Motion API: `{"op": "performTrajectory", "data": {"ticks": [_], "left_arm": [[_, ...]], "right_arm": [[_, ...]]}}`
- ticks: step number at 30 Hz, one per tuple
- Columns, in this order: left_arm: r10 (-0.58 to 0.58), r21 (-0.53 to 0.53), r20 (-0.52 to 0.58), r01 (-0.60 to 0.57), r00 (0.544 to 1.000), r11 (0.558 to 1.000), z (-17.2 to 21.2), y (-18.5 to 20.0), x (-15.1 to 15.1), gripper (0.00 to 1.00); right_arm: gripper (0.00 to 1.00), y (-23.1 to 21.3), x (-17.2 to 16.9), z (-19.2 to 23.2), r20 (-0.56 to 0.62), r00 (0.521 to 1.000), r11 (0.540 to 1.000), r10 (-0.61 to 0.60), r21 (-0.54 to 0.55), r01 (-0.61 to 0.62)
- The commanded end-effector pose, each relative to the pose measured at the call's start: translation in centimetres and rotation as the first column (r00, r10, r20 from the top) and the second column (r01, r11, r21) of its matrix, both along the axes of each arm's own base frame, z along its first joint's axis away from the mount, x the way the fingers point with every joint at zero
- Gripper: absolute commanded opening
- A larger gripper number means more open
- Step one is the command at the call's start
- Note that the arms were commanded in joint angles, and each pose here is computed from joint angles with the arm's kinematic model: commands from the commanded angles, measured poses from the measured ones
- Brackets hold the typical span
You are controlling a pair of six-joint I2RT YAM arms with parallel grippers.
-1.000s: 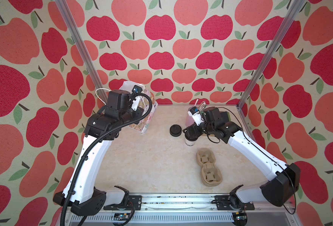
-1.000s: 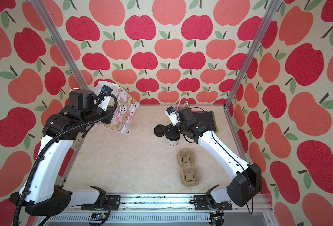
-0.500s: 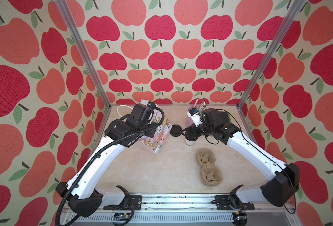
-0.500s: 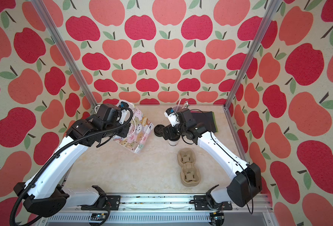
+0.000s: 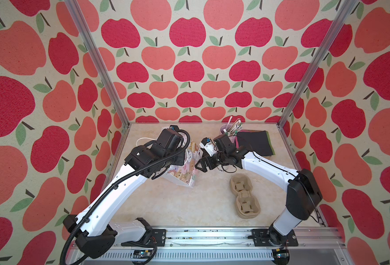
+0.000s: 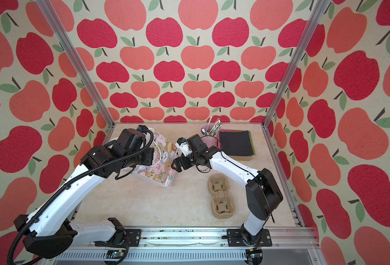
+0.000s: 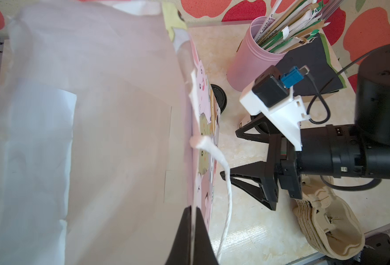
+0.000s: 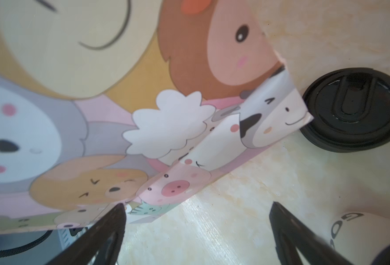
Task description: Pack the takeout coffee
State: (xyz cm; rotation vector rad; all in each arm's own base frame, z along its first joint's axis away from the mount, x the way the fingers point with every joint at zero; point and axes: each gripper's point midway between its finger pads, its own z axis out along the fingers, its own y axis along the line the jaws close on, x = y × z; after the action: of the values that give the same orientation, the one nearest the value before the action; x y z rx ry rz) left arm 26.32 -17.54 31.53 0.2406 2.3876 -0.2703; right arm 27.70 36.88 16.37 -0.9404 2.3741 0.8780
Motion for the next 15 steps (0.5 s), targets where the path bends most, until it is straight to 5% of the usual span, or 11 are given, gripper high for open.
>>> {"op": "performTrajectory", "data": {"ticks": [1,10,15], "left_arm": [[0.039,-0.004,-0.025,-0.039,0.999,0.999,-1.0,0.2,-0.2,0.00],[0.004,-0.062,-0.070,-0.008,0.998,0.998,-2.7,-1.8,0.2,0.11],[-0.021,-0.094,-0.054,0.016,0.998,0.995,-3.3,-2.9,0.8,0.32]], "right_arm": [[0.99,1.6,0.2,1.1,-0.022,1.000,0.999,0.009,0.047,-0.008],[0.99,3.6,0.7,-1.3,-0.090,0.995,0.998,0.038,0.050,-0.034],[0.99,4.0,1.2,-1.9,-0.088,0.995,0.998,0.041,0.042,-0.038]]}}
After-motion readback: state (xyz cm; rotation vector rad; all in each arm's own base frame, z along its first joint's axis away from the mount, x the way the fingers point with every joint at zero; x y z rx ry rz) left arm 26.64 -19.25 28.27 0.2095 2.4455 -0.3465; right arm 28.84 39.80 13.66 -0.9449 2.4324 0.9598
